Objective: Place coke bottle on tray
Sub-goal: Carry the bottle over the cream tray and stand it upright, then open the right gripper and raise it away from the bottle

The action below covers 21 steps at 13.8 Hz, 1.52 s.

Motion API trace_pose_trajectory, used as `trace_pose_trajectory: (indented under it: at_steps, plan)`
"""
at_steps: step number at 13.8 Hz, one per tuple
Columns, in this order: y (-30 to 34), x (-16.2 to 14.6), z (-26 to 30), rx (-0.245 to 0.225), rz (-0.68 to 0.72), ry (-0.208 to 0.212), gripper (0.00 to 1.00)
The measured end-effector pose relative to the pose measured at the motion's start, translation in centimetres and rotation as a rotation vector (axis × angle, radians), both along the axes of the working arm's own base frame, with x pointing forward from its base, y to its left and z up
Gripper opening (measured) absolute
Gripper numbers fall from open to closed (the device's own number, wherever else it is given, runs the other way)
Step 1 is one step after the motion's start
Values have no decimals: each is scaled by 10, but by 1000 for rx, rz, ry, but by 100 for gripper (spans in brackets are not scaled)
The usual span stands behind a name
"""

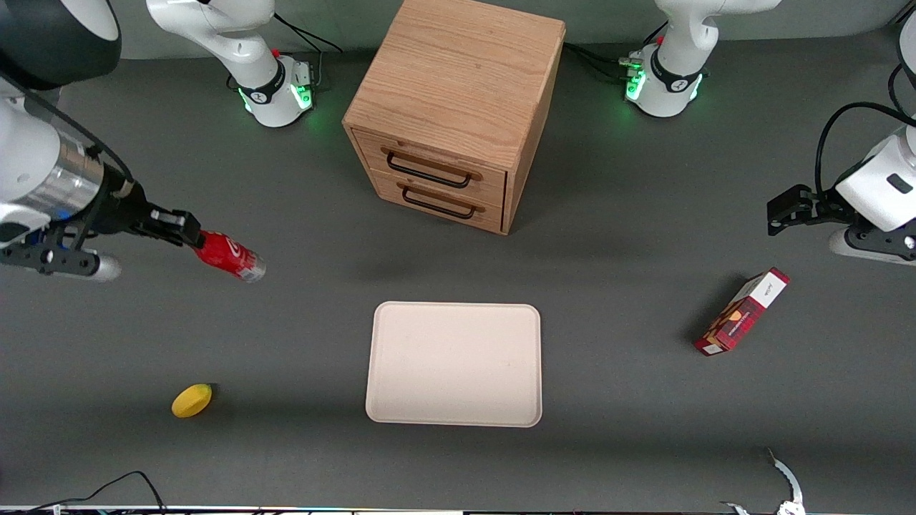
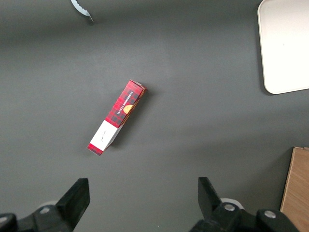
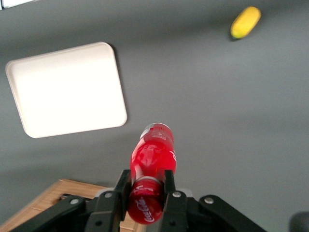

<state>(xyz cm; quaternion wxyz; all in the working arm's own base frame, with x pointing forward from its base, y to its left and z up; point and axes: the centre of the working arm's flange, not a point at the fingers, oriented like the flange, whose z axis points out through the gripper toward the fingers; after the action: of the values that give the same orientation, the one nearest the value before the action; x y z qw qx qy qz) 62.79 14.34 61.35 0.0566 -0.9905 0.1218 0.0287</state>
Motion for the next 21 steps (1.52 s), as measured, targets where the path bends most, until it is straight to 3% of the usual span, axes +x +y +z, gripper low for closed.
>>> trace_pose_trajectory:
  at_steps: [3, 8, 14, 17, 18, 21]
  plan:
    - [60, 44, -59, 34, -139, 16, 31]
    - [132, 90, -177, 22, -326, -67, 31]
    - [180, 97, -266, -21, -398, -134, 31]
    - [193, 95, -284, -17, -407, -142, 31]
    - [193, 96, -284, -13, -409, -147, 37]
    - [190, 97, -277, -11, -413, -152, 68]
